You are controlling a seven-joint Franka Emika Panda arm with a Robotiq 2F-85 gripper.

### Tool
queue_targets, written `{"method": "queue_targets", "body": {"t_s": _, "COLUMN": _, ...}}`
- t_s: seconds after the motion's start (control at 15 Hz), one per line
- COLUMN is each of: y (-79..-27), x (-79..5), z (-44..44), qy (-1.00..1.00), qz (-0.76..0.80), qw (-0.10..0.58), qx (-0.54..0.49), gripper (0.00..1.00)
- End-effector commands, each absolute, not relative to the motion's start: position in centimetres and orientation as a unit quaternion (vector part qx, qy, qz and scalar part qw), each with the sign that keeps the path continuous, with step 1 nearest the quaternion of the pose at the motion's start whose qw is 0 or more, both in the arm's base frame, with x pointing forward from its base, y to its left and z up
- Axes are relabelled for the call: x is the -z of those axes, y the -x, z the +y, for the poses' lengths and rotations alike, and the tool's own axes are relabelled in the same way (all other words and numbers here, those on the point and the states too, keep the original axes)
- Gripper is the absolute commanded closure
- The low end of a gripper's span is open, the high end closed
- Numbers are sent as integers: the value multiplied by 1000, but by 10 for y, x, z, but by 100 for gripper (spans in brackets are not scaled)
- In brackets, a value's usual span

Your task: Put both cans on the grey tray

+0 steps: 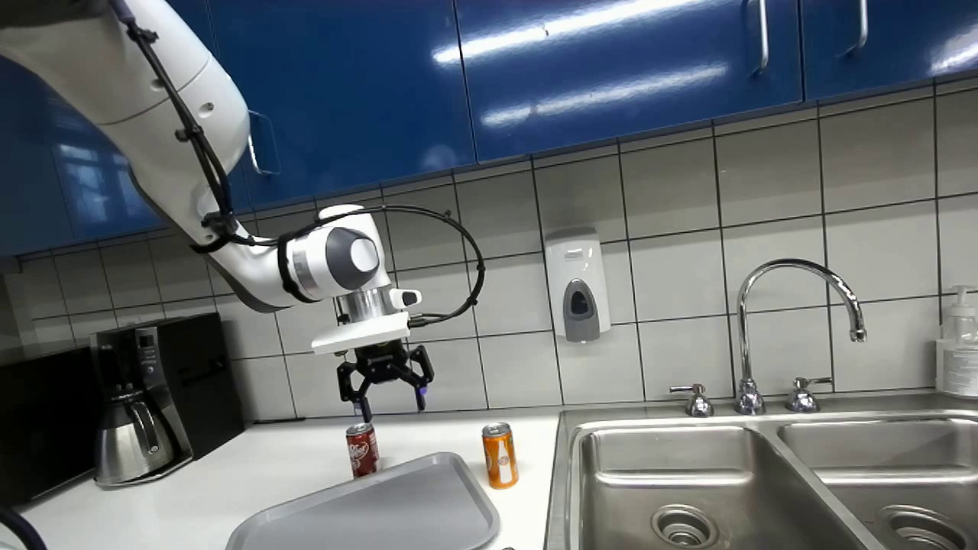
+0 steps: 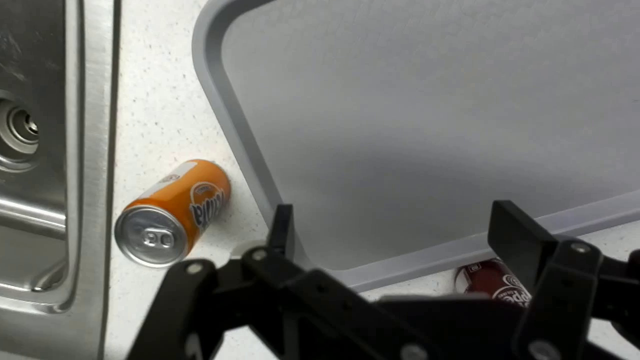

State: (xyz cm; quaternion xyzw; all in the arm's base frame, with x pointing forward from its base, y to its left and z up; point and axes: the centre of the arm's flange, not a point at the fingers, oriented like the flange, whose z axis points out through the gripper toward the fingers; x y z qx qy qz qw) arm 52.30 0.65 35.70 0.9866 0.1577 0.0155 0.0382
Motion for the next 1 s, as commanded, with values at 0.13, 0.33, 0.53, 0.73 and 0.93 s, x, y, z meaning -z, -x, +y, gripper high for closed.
{"method": "queue_targets", "body": {"t_s": 0.13, "y": -541, "x": -354, "z": 29, "qy": -976, "qz": 217, "qw": 19, "qx": -21, "gripper": 0}}
{"method": "queue_targets", "body": {"t_s": 0.33, "y": -541, "x": -350, "z": 41, "qy": -970, "qz": 243, "qw": 15, "qx": -20, "gripper": 0}}
{"method": "queue_targets", "body": {"t_s": 0.53, "y": -542, "x": -347, "z": 51, "qy": -964, "qz": 265, "qw": 11, "qx": -17, "gripper": 0}}
{"method": "queue_targets", "body": {"t_s": 0.73, "y": -544, "x": -343, "z": 59, "qy": -960, "qz": 280, "qw": 10, "qx": -15, "gripper": 0}}
{"method": "queue_targets", "body": {"t_s": 0.93, "y": -548, "x": -338, "z": 68, "qy": -958, "qz": 287, "qw": 7, "qx": -9, "gripper": 0}}
